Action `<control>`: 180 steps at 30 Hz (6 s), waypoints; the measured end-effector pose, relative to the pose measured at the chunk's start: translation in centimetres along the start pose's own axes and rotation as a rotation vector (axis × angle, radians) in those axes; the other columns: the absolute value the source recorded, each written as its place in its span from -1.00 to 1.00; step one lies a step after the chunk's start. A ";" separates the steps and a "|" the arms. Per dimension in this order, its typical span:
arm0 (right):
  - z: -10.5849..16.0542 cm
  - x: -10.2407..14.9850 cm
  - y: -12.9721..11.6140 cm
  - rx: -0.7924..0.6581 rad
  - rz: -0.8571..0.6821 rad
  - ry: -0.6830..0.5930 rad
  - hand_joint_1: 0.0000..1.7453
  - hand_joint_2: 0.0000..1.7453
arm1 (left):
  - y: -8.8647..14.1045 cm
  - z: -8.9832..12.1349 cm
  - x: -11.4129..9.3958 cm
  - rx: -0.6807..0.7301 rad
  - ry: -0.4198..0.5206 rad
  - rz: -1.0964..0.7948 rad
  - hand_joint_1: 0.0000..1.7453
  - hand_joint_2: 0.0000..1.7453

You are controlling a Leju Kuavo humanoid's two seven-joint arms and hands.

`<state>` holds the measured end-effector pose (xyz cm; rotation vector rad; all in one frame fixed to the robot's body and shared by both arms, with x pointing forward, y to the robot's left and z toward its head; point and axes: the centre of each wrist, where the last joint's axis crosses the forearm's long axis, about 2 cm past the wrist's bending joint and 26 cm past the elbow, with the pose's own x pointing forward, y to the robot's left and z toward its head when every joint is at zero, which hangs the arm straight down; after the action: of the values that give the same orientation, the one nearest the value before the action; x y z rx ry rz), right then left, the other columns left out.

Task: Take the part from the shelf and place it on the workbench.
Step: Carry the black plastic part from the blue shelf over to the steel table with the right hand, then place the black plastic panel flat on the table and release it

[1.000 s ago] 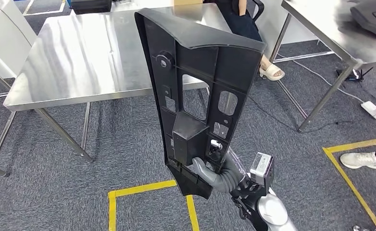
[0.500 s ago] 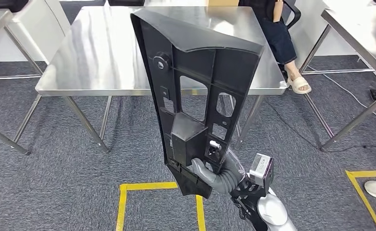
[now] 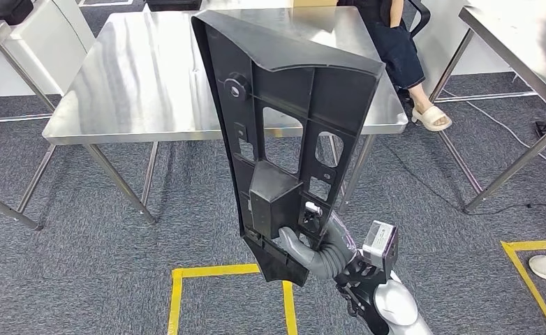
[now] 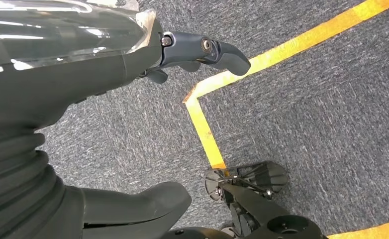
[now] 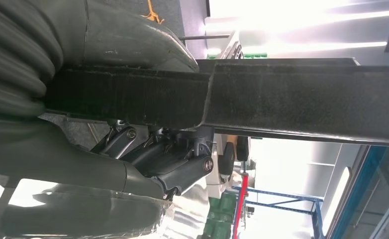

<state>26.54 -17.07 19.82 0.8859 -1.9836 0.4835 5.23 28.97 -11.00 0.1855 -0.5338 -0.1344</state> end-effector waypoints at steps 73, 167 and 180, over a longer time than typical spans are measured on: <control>-0.1 -0.1 0.3 0.012 -0.010 0.004 1.00 1.00 | -0.1 0.2 -0.5 0.014 0.017 0.002 -1.00 1.00; -19.8 -4.4 -7.1 0.376 1.845 0.968 -1.00 -1.00 | -1.4 0.0 0.8 0.002 0.052 0.035 -1.00 0.00; -19.0 -4.0 -9.3 0.347 1.897 1.058 -1.00 -1.00 | -1.1 0.2 0.1 -0.002 0.073 0.060 -1.00 -1.00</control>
<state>45.67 -9.83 26.55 -1.2311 -1.0921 1.8027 5.10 27.85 -11.00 0.1722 -0.4662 -0.0696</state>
